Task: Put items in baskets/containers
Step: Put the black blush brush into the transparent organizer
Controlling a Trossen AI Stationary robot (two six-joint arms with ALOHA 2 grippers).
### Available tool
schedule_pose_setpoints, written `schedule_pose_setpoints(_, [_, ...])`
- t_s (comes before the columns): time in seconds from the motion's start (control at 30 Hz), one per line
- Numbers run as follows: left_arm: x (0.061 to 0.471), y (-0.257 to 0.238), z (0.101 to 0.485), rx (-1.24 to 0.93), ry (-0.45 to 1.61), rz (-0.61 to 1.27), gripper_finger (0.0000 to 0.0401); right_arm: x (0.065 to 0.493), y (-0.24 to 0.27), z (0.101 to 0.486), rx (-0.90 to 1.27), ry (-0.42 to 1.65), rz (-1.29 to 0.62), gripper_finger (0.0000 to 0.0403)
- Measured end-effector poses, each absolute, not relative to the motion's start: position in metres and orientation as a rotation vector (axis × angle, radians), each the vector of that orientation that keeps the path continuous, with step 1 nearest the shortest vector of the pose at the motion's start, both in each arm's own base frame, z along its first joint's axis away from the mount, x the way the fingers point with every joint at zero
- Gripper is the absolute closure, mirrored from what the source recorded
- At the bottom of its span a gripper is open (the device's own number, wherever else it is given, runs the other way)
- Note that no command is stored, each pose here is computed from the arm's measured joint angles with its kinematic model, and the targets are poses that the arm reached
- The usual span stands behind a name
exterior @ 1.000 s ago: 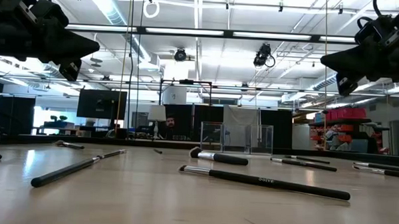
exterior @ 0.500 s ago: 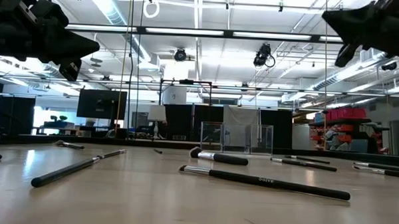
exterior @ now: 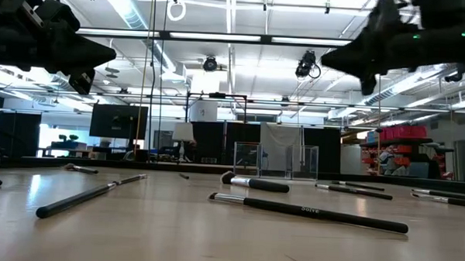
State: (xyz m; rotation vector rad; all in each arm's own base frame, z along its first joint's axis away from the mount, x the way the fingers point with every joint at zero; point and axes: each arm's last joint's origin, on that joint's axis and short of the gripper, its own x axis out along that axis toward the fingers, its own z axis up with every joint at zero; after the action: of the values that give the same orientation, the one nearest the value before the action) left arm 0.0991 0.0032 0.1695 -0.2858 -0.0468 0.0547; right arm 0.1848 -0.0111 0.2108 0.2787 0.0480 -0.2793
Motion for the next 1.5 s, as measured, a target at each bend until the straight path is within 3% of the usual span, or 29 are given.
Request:
schedule_pose_setpoints(0.33, [0.099, 0.003, 0.17, -0.286, -0.047, 0.054, 0.0376, 0.262, -0.01, 0.207, 0.332, 0.474, -0.268, 0.02])
schedule_pose_setpoints(0.47, [0.099, 0.003, 0.169, -0.286, -0.047, 0.055, 0.0376, 0.297, -0.003, 0.197, 0.352, 0.649, -0.293, 0.0162])
schedule_pose_setpoints(0.77, [0.099, 0.003, 0.169, -0.286, -0.047, 0.055, 0.0376, 0.351, 0.031, 0.167, 0.311, 0.814, -0.336, 0.0174])
schedule_pose_setpoints(1.03, [0.099, 0.003, 0.169, -0.283, -0.047, 0.064, 0.0376, 0.356, 0.06, 0.142, 0.288, 0.759, -0.47, 0.0197])
schedule_pose_setpoints(1.5, [0.099, 0.003, 0.169, -0.283, -0.047, 0.066, 0.0376, 0.362, 0.07, 0.09, 0.259, 0.76, -0.597, 0.0203])
